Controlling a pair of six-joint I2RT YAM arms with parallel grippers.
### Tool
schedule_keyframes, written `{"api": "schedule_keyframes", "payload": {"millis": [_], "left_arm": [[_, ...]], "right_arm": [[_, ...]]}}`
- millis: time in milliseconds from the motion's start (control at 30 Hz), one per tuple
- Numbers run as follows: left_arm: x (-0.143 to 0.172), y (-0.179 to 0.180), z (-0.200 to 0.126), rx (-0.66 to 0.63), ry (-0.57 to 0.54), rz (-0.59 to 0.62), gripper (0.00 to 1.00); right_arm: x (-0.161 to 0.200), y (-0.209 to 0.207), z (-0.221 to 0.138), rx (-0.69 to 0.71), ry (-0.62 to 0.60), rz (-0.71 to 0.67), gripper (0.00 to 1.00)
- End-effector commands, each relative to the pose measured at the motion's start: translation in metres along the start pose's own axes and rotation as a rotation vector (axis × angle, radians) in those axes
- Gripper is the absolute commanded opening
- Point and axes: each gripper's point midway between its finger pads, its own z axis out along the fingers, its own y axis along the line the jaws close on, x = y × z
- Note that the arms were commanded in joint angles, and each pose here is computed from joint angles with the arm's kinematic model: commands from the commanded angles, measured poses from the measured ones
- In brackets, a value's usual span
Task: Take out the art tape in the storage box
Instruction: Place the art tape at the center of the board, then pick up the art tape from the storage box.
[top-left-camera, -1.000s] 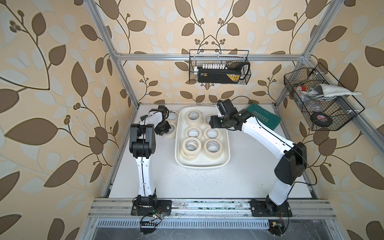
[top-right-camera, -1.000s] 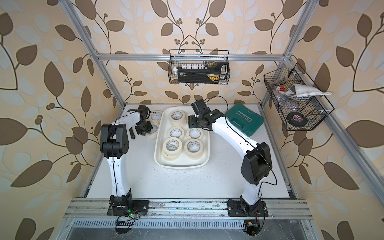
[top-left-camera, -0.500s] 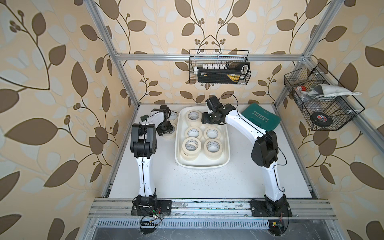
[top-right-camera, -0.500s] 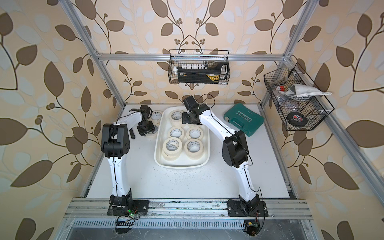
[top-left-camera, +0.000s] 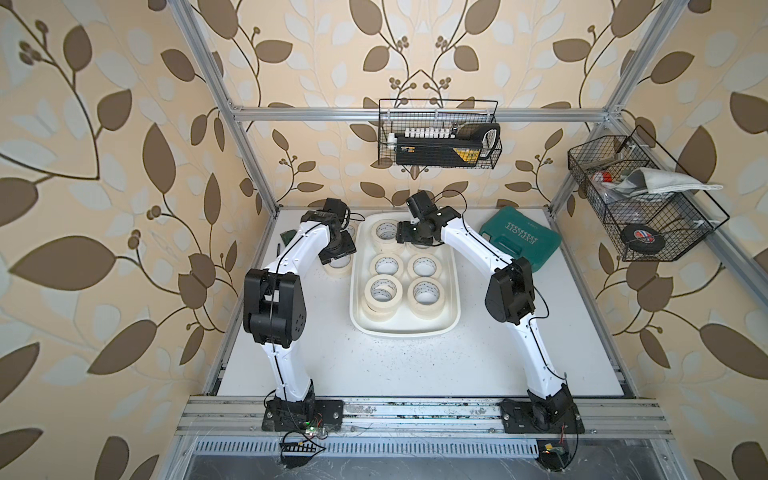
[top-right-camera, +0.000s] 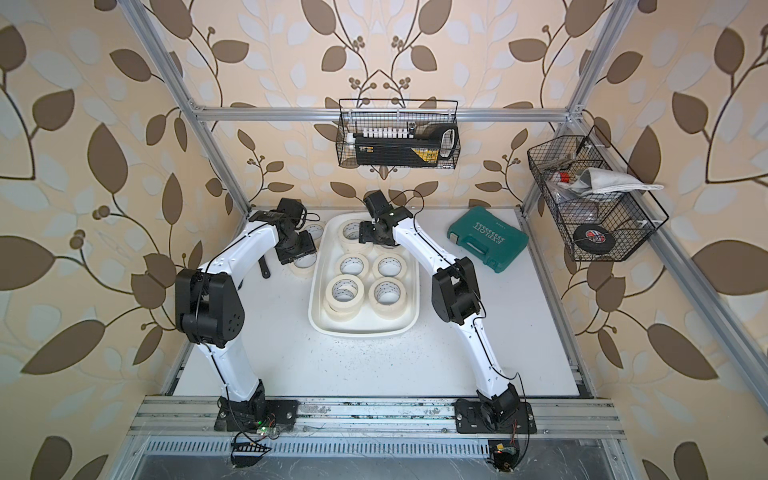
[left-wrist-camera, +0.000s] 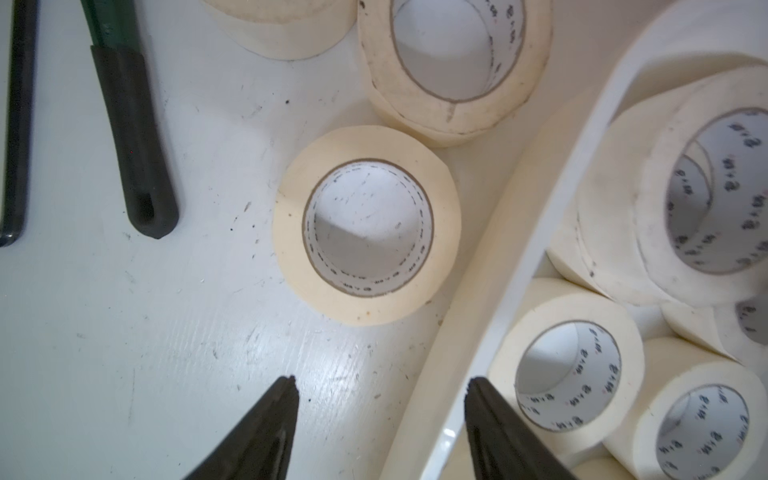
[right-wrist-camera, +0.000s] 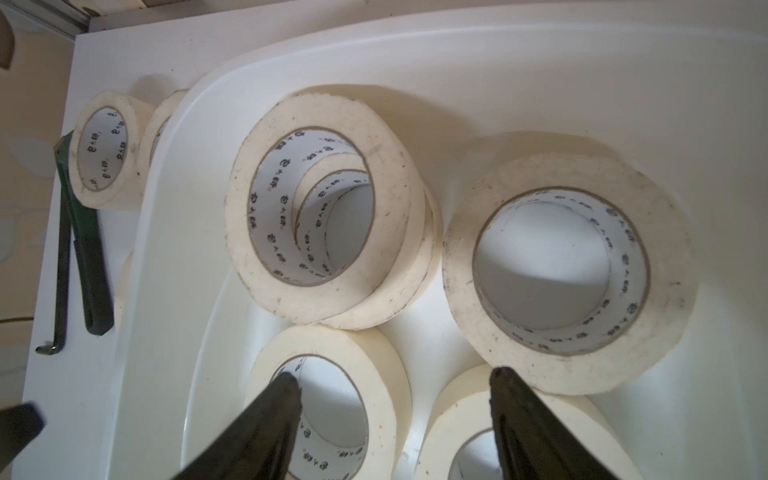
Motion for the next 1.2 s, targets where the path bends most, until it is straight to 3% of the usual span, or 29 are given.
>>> {"api": "schedule_keyframes", "payload": {"millis": [0, 533, 1167], "left_arm": [[0.005, 0.001, -0.034, 0.022, -0.049, 0.014, 0.68], [0.034, 0.0, -0.117, 0.2, -0.179, 0.053, 0.71], [0.045, 0.009, -0.148, 0.25, -0.237, 0.081, 0.71]], "right_arm": [[-0.009, -0.004, 0.009, 0.012, -0.029, 0.03, 0.73], [-0.028, 0.0, 0.035, -0.001, -0.111, 0.103, 0.7], [-0.016, 0.0, 0.066, 0.024, -0.116, 0.121, 0.62]]}}
